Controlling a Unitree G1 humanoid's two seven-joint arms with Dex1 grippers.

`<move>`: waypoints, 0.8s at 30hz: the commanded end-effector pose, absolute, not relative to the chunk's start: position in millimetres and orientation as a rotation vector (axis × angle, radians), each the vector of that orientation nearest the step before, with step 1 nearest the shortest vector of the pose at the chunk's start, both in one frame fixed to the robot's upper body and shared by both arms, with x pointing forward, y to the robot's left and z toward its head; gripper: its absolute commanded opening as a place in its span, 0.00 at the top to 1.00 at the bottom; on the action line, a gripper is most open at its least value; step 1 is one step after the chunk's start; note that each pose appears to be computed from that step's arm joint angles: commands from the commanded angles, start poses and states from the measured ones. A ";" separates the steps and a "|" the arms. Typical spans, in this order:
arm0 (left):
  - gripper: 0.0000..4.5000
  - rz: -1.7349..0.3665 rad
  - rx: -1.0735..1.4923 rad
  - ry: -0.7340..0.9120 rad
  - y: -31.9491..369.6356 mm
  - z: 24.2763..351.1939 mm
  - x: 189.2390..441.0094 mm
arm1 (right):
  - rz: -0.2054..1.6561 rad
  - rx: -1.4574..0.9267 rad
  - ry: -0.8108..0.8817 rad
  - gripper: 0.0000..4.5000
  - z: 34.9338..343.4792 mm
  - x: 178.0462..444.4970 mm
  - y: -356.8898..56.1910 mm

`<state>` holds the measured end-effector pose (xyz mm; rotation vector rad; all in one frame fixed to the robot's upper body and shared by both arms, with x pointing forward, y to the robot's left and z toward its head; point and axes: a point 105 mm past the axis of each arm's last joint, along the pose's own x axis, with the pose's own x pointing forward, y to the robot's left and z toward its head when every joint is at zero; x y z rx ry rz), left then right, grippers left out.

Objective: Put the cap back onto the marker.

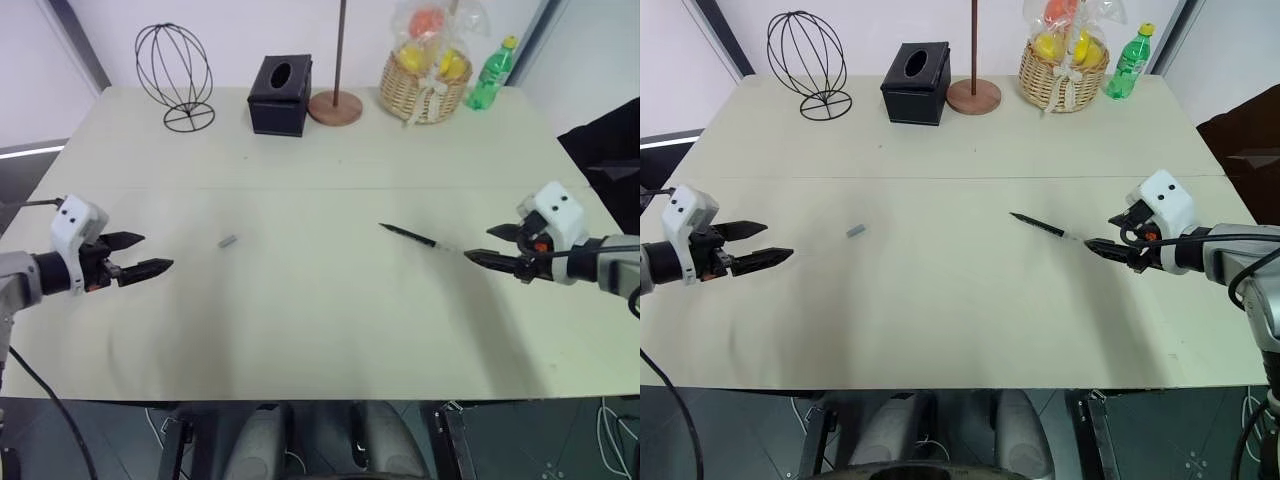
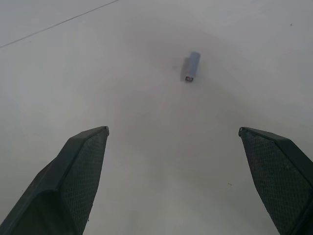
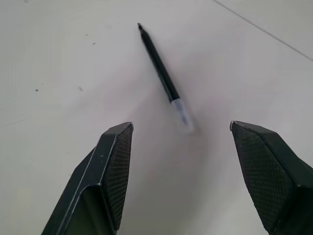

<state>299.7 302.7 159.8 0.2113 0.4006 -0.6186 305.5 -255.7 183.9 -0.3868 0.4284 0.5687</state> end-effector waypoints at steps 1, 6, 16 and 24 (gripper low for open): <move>0.01 -0.608 0.253 0.343 306.8 175.3 298.7 | 0.569 -0.403 0.378 0.27 194.3 308.4 -252.4; 0.01 -0.584 0.237 0.294 307.6 181.5 304.3 | 0.581 -0.409 0.365 0.27 194.1 307.0 -249.7; 0.01 -0.571 0.248 0.276 309.6 183.4 309.3 | 0.594 -0.396 0.361 0.27 189.8 302.5 -245.1; 0.01 -0.579 0.249 0.267 307.2 183.1 312.0 | 0.583 -0.393 0.338 0.27 190.6 304.8 -242.8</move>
